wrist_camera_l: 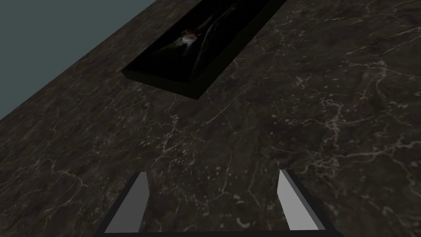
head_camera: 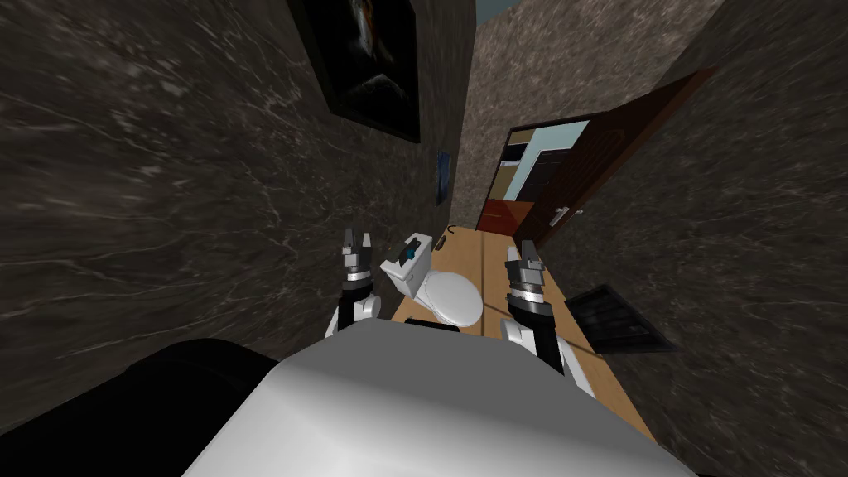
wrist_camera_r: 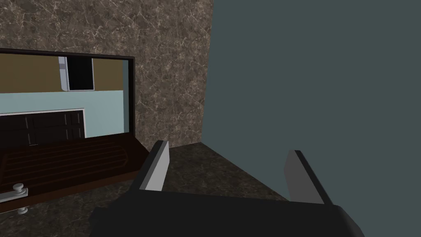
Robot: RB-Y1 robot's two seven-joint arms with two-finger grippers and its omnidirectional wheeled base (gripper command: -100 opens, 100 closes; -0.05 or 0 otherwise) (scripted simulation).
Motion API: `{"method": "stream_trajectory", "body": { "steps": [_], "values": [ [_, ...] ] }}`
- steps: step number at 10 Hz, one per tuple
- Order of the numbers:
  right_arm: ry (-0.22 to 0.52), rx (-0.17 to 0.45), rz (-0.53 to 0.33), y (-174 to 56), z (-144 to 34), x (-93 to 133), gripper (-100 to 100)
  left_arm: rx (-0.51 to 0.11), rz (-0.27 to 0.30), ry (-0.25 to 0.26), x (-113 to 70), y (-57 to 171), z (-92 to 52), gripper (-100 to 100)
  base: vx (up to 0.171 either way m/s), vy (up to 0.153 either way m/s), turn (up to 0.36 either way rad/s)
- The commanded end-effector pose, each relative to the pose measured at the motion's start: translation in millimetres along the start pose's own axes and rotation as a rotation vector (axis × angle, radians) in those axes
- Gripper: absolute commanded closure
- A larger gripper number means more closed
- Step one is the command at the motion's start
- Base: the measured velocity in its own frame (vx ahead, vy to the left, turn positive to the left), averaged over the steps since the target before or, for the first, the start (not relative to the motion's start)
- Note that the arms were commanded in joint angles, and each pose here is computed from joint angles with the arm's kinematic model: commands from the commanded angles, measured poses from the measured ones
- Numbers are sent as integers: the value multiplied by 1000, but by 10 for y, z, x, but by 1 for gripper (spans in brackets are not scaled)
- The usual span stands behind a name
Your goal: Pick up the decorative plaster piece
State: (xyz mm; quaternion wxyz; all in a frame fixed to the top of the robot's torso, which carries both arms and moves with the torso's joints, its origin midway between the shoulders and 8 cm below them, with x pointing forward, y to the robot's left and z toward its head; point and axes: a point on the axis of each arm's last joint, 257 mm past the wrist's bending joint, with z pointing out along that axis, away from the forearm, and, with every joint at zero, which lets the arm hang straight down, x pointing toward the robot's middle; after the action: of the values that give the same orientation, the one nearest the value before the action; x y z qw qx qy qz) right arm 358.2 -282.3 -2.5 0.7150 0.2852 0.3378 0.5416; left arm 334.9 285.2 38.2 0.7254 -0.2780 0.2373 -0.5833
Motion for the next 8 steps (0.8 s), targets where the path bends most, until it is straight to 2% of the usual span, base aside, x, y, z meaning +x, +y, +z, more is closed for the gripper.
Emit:
{"method": "stream_trajectory", "body": {
  "steps": [1, 4, 5, 8],
  "values": [
    [0, 0, 0, 0, 0, 0, 0, -17, 12, 29, 22, 76, -18, -100, -16, 9, -47],
    [0, 0, 0, 0, 0, 0, 0, -60, 35, 76, 42, 263, -68, -100, -31, 22, -58],
    [0, 0, 0, 0, 0, 0, 0, -102, 52, 106, 41, 440, -119, -100, -52, 47, -138],
    [0, 0, 0, 0, 0, 0, 0, -180, 77, 145, 13, 763, -227, -100, -55, 53, -87]
  ]
}}
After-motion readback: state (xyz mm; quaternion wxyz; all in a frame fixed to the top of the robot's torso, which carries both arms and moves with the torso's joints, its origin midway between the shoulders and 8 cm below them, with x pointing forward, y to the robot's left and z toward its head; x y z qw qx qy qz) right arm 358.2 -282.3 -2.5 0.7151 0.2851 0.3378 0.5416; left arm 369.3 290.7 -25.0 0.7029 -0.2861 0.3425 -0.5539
